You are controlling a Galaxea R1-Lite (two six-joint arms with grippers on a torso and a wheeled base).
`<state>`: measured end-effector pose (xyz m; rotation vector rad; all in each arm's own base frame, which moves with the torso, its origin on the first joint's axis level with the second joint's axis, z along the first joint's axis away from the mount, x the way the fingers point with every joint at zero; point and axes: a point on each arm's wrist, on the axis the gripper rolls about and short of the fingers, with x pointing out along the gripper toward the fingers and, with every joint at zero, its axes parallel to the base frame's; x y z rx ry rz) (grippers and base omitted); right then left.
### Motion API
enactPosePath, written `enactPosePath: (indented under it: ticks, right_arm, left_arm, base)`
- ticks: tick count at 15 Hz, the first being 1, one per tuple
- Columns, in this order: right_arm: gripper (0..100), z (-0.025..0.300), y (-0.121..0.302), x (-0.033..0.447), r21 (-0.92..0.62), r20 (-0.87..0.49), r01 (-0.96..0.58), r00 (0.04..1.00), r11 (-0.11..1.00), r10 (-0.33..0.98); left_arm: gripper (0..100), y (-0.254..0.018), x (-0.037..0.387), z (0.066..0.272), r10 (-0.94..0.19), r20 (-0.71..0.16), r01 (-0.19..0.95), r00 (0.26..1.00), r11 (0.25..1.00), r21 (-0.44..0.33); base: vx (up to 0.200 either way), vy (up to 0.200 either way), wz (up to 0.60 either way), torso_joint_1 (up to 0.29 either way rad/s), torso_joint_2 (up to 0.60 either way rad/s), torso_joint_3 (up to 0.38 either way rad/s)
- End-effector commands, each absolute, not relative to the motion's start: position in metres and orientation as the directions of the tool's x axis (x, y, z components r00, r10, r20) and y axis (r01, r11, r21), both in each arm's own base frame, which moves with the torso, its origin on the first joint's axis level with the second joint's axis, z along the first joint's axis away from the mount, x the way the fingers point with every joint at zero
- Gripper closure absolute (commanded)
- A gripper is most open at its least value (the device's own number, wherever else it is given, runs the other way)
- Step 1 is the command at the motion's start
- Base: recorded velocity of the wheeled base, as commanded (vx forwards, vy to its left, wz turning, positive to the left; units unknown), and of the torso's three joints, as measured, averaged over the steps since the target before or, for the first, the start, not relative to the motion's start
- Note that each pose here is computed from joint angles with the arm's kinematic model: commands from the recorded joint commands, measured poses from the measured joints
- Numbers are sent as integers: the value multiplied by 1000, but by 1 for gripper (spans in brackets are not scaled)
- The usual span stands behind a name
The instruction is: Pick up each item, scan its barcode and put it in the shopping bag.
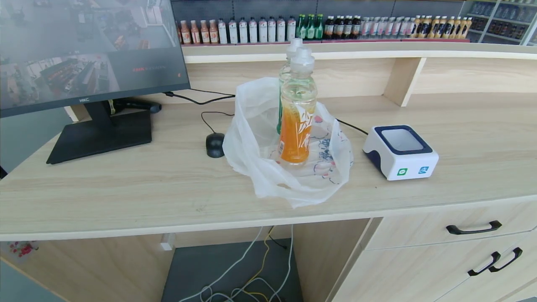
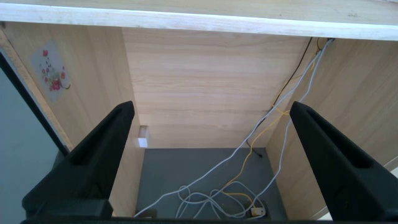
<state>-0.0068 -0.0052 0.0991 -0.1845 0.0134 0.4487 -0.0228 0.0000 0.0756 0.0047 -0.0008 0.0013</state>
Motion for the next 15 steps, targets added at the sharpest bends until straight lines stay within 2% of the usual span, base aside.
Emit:
enactPosePath:
  ticks: [1, 4, 7, 10, 12, 13, 15]
  right_arm:
    - [0, 84, -12, -20, -157, 8, -438, 896, 885, 444]
    - [0, 84, -12, -18, -47, -15, -379, 926, 924, 378]
    - [0, 85, -11, -15, -79, -59, -328, 944, 941, 325]
    - [0, 86, -8, -15, -92, -81, -82, 994, 992, 74]
    - [0, 86, -4, -19, -93, -56, 186, 980, 978, -192]
    - [0, 85, -2, -19, -88, -49, 192, 979, 977, -197]
    - [0, 84, 0, -22, -95, -14, 25, 1000, 995, -26]
  left_arm:
    - [0, 0, -23, 76, 3, 2, -3, 1000, 1000, 5]
    - [0, 0, -23, 76, 2, 2, -2, 1000, 1000, 5]
    - [0, 0, -23, 76, 3, 2, -3, 1000, 1000, 5]
    - [0, 0, -23, 76, 2, 2, -2, 1000, 1000, 3]
    - [0, 0, -23, 76, 2, 2, -2, 1000, 1000, 3]
    - [0, 0, -23, 76, 2, 2, -2, 1000, 1000, 3]
    - [0, 0, -23, 76, 2, 2, -2, 1000, 1000, 2]
  base:
    - [0, 0, 0, 0, 0, 0]
    - [0, 0, 0, 0, 0, 0]
    - [0, 0, 0, 0, 0, 0]
    - [0, 0, 0, 0, 0, 0]
    - [0, 0, 0, 0, 0, 0]
    - [0, 0, 0, 0, 0, 0]
    - [0, 0, 0, 0, 0, 0]
